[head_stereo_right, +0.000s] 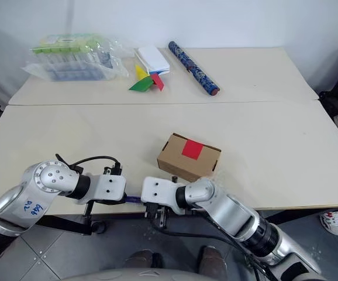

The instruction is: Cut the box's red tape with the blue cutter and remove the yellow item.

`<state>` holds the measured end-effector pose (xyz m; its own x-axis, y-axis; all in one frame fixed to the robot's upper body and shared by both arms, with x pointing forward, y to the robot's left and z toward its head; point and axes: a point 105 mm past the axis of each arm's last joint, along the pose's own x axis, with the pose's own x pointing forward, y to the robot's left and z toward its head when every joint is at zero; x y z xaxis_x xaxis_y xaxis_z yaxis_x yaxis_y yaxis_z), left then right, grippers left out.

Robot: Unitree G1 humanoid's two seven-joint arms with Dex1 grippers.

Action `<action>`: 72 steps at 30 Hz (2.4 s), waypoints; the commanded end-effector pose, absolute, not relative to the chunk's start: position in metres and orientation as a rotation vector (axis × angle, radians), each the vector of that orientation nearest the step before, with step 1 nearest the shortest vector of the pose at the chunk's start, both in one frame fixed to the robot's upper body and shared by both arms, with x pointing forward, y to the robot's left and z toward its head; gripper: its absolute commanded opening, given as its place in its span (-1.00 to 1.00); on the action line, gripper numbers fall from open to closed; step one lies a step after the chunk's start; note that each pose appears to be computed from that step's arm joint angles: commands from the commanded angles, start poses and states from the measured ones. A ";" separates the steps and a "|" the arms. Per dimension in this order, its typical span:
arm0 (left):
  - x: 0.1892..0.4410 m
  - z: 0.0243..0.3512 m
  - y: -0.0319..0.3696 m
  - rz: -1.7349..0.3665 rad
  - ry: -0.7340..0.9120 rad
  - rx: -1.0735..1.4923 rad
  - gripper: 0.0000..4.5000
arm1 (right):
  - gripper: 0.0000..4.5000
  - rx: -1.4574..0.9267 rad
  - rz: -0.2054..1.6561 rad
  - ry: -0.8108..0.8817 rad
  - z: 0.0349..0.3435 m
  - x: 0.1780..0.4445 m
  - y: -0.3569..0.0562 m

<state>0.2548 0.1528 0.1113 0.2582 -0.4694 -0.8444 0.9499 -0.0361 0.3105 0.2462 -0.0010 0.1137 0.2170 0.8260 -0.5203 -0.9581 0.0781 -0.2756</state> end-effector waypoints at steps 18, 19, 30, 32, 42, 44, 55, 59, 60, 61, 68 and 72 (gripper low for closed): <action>0.257 0.090 0.168 -1.210 0.723 1.045 -0.81 | -0.99 -0.669 1.345 0.279 0.103 0.243 -0.014; 0.257 0.091 0.168 -1.210 0.723 1.045 -0.81 | -0.99 -0.666 1.350 0.276 0.103 0.242 -0.012; 0.256 0.091 0.166 -1.211 0.717 1.042 -0.81 | -0.99 -0.660 1.406 0.232 0.100 0.244 0.013; 0.256 0.091 0.166 -1.211 0.717 1.043 -0.81 | -0.99 -0.661 1.412 0.224 0.100 0.245 0.017; 0.256 0.091 0.166 -1.203 0.720 1.040 -0.81 | -0.99 -0.643 1.459 0.184 0.103 0.242 0.041; 0.257 0.091 0.166 -1.201 0.720 1.039 -0.81 | -0.99 -0.640 1.460 0.180 0.104 0.243 0.043; 0.264 0.092 0.165 -1.173 0.685 1.012 -0.81 | -0.99 -0.589 1.411 0.151 0.128 0.253 0.029; 0.271 0.097 0.164 -1.141 0.622 0.973 -0.81 | -0.99 -0.545 1.402 0.158 0.146 0.249 0.006; 0.276 0.099 0.165 -1.122 0.596 0.964 -0.81 | -0.99 -0.544 1.391 0.155 0.152 0.248 -0.001; 0.279 0.101 0.165 -1.110 0.568 0.958 -0.81 | -0.99 -0.539 1.380 0.157 0.157 0.248 -0.008; 0.305 0.121 0.170 -1.002 0.385 0.905 -0.81 | -0.41 -0.489 1.290 0.226 0.189 0.258 -0.052; 0.324 0.145 0.183 -0.888 0.250 0.880 -0.81 | 0.19 -0.402 1.220 0.170 0.231 0.273 -0.067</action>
